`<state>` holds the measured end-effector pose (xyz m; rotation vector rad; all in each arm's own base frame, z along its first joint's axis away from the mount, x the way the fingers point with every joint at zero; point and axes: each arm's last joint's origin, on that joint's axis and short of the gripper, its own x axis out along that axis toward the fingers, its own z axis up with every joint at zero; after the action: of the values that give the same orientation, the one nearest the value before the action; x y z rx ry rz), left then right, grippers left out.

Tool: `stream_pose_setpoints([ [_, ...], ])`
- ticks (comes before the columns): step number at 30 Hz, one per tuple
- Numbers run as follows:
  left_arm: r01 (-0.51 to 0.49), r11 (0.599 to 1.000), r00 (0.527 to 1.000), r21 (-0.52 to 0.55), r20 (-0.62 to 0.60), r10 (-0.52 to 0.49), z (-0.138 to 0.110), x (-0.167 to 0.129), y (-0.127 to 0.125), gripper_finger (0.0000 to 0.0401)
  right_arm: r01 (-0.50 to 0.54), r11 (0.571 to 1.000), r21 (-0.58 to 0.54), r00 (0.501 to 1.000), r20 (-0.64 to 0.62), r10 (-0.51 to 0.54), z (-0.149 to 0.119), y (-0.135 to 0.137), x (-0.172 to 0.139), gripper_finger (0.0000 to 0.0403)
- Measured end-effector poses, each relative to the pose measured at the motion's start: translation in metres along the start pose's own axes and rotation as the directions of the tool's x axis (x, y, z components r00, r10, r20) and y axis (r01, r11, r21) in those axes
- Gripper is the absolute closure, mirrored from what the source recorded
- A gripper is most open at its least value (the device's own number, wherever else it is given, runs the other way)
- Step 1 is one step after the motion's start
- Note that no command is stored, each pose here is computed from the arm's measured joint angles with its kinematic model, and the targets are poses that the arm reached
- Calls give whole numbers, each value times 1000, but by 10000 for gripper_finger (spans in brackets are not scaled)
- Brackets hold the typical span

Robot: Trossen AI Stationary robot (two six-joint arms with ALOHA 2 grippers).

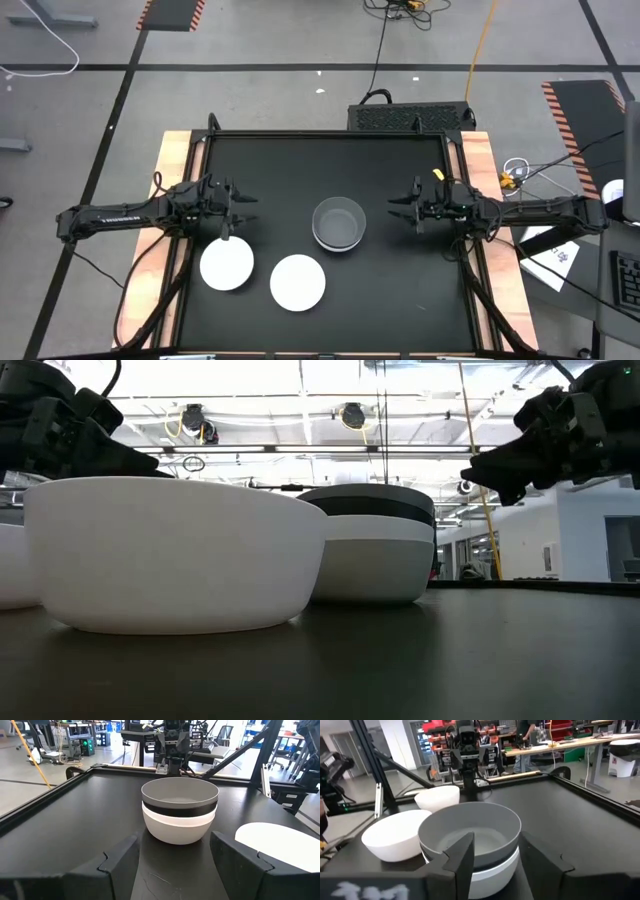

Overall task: Nest bowls inside each other
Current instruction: Stack the left white bowl on the dark gray bowl

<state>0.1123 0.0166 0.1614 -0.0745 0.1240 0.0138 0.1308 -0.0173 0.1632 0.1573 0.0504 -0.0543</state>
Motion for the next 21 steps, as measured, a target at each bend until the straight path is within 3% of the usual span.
stream_pose_setpoints([
  [11,12,1000,998,6,55,-12,5,0,-1,158,-1,1000,-13,1000,-29,0,-3,0,0,312],
  [21,133,989,985,59,99,-138,12,-1,-5,158,-54,998,-20,996,-69,53,-6,1,0,370],
])
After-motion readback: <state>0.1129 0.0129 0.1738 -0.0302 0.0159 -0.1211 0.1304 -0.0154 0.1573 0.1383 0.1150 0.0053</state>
